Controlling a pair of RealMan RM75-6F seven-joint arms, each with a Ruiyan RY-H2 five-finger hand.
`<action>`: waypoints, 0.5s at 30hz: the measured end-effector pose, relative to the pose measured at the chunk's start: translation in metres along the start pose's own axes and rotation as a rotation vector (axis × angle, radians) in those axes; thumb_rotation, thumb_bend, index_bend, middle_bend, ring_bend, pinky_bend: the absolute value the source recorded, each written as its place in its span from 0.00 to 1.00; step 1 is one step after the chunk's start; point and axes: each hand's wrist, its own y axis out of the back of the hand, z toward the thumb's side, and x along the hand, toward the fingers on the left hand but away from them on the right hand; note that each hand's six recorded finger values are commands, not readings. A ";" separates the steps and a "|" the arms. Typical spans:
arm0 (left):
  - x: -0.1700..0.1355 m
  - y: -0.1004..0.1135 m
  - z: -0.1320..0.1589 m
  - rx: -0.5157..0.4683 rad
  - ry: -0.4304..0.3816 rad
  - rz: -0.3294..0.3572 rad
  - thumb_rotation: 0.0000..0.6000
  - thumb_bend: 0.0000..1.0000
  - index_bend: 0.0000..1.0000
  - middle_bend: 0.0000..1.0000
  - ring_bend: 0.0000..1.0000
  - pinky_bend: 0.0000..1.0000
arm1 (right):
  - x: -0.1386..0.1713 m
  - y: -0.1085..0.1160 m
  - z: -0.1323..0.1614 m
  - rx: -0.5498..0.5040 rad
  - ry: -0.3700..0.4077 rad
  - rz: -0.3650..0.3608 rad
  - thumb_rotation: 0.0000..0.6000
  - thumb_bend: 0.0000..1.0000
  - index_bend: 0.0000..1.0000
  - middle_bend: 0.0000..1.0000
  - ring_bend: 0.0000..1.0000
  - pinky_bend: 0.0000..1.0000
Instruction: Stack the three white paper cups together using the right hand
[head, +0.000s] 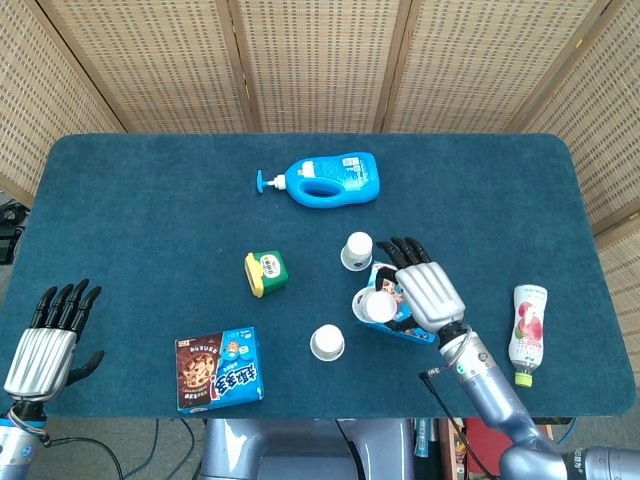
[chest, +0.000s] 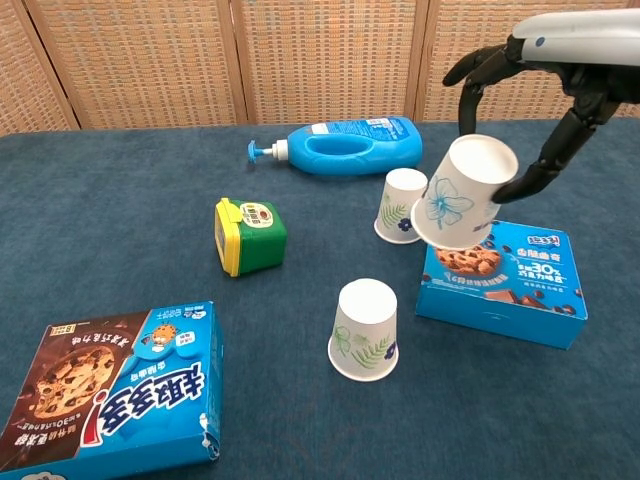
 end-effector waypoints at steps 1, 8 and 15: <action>0.000 0.000 0.000 0.000 -0.001 0.001 1.00 0.26 0.00 0.00 0.00 0.00 | 0.000 -0.002 0.004 -0.007 0.006 0.005 1.00 0.10 0.55 0.18 0.00 0.09; 0.000 0.001 0.000 -0.003 0.000 0.006 1.00 0.26 0.00 0.00 0.00 0.00 | -0.003 -0.014 0.025 -0.051 0.034 0.030 1.00 0.10 0.55 0.18 0.00 0.09; 0.000 0.001 -0.001 -0.005 0.001 0.008 1.00 0.26 0.00 0.00 0.00 0.00 | -0.005 -0.021 0.038 -0.090 0.050 0.039 1.00 0.10 0.55 0.18 0.00 0.09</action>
